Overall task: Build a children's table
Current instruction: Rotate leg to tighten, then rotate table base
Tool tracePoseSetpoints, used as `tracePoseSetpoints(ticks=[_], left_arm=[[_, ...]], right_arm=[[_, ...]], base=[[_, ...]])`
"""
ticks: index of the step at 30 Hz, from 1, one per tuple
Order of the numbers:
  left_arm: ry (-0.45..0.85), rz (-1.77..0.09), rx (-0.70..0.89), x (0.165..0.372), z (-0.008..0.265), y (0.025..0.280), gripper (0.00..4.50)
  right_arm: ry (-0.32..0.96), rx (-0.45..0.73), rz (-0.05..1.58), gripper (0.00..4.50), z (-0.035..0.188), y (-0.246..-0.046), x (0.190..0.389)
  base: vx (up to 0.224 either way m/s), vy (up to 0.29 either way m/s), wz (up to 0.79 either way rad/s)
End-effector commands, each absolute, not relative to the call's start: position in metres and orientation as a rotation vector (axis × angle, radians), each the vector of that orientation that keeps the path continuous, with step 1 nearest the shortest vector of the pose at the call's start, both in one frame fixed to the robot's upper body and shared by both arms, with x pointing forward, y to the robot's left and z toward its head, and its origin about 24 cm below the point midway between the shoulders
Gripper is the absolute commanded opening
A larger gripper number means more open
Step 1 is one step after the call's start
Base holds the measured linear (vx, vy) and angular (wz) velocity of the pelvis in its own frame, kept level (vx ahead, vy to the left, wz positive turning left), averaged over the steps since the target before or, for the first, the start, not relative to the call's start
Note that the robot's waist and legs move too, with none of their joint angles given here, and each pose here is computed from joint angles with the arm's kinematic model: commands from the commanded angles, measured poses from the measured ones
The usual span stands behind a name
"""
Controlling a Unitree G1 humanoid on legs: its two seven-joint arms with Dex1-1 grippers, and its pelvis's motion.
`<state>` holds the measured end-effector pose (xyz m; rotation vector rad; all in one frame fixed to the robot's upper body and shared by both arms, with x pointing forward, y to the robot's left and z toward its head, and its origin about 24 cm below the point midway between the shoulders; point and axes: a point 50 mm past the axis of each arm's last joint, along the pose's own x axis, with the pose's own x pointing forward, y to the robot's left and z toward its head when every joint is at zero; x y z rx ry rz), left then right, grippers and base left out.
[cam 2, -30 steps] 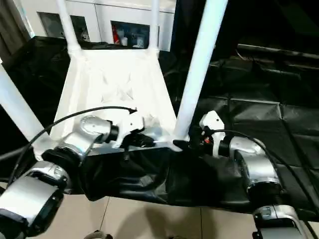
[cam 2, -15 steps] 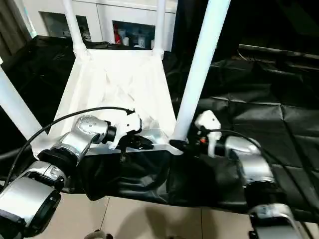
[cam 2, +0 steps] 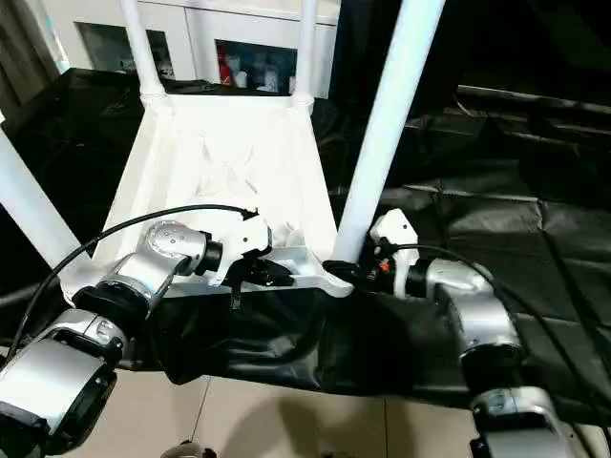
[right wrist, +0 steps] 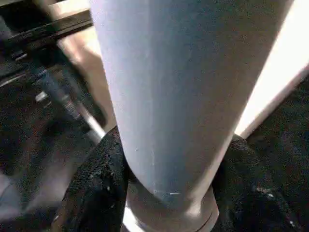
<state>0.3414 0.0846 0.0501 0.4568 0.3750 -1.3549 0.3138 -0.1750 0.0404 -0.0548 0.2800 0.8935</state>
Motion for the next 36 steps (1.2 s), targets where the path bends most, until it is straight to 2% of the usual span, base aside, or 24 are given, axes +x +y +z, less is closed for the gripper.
tracePoseSetpoints(ticks=[1, 6, 8, 10, 13, 14, 15, 16, 17, 19, 20, 22, 24, 25, 26, 27, 33, 36], left_arm=[[0.379, -1.264, 0.449, 0.343, 0.044, 0.073, 0.0], [0.376, -1.132, 0.428, 0.347, 0.042, 0.051, 0.0], [0.364, -1.09, 0.419, 0.347, 0.042, 0.037, 0.0], [0.345, -1.108, 0.426, 0.34, 0.041, 0.014, 0.0], [0.333, -1.163, 0.427, 0.333, 0.04, 0.0, 0.0], [0.325, -1.18, 0.44, 0.331, 0.04, -0.003, 0.0], [0.323, -1.182, 0.447, 0.331, 0.039, -0.003, 0.0], [0.322, -1.183, 0.452, 0.331, 0.039, -0.003, 0.0], [0.322, -1.183, 0.452, 0.331, 0.039, -0.003, 0.0], [0.321, -1.169, 0.466, 0.334, 0.039, 0.004, 0.0], [0.319, -1.169, 0.47, 0.334, 0.039, 0.005, 0.0], [0.318, -1.164, 0.473, 0.337, 0.04, 0.012, 0.0], [0.317, -1.186, 0.481, 0.339, 0.042, 0.021, 0.0], [0.314, -1.219, 0.489, 0.34, 0.043, 0.029, 0.0], [0.314, -1.219, 0.489, 0.34, 0.043, 0.029, 0.0], [0.313, -1.247, 0.493, 0.34, 0.043, 0.036, 0.0], [0.341, -1.33, 0.491, 0.339, 0.044, 0.057, 0.0], [0.352, -1.368, 0.477, 0.338, 0.045, 0.062, 0.0]], right_arm=[[0.386, -0.03, 0.757, 1.96, 0.016, -0.17, 0.312], [0.423, 0.049, 0.521, 1.95, 0.0, -0.148, 0.318], [0.437, 0.08, 0.42, 1.95, -0.004, -0.135, 0.321], [0.457, 0.064, 0.339, 1.95, -0.005, -0.114, 0.326], [0.422, 0.044, 0.365, 1.95, 0.001, -0.102, 0.331], [0.394, 0.021, 0.37, 2.29, 0.005, -0.1, 0.333], [0.385, 0.051, 0.359, 2.29, 0.006, -0.101, 0.334], [0.379, 0.074, 0.351, 2.63, 0.007, -0.102, 0.335], [0.379, 0.074, 0.351, 2.63, 0.007, -0.102, 0.335], [0.359, 0.018, 0.368, 2.72, 0.01, -0.106, 0.337], [0.354, 0.003, 0.379, 2.97, 0.01, -0.107, 0.337], [0.333, -0.008, 0.442, 2.97, 0.014, -0.111, 0.336], [0.306, -0.038, 0.553, 2.97, 0.019, -0.125, 0.333], [0.282, -0.075, 0.659, 2.97, 0.024, -0.14, 0.328], [0.282, -0.075, 0.659, 2.97, 0.024, -0.14, 0.328], [0.268, -0.111, 0.735, 2.97, 0.03, -0.156, 0.323], [0.309, -0.163, 0.925, 2.97, 0.046, -0.206, 0.306], [0.332, -0.175, 0.971, 2.97, 0.05, -0.217, 0.303]], base=[[0.0, 0.0, 0.0], [-0.031, -0.001, 0.0], [0.0, 0.0, 0.0], [0.0, 0.0, 0.0], [0.0, 0.0, 0.0], [0.0, 0.0, 0.0], [0.0, 0.0, 0.0], [0.0, 0.0, 0.0], [0.0, 0.0, 0.0], [0.0, 0.0, 0.0], [0.0, 0.0, 0.0], [0.0, 0.0, 0.0], [0.0, 0.0, 0.0], [0.0, 0.0, 0.0], [0.0, 0.0, 0.0], [0.0, 0.0, 0.0], [0.0, 0.0, 0.0], [0.0, 0.0, 0.0]])
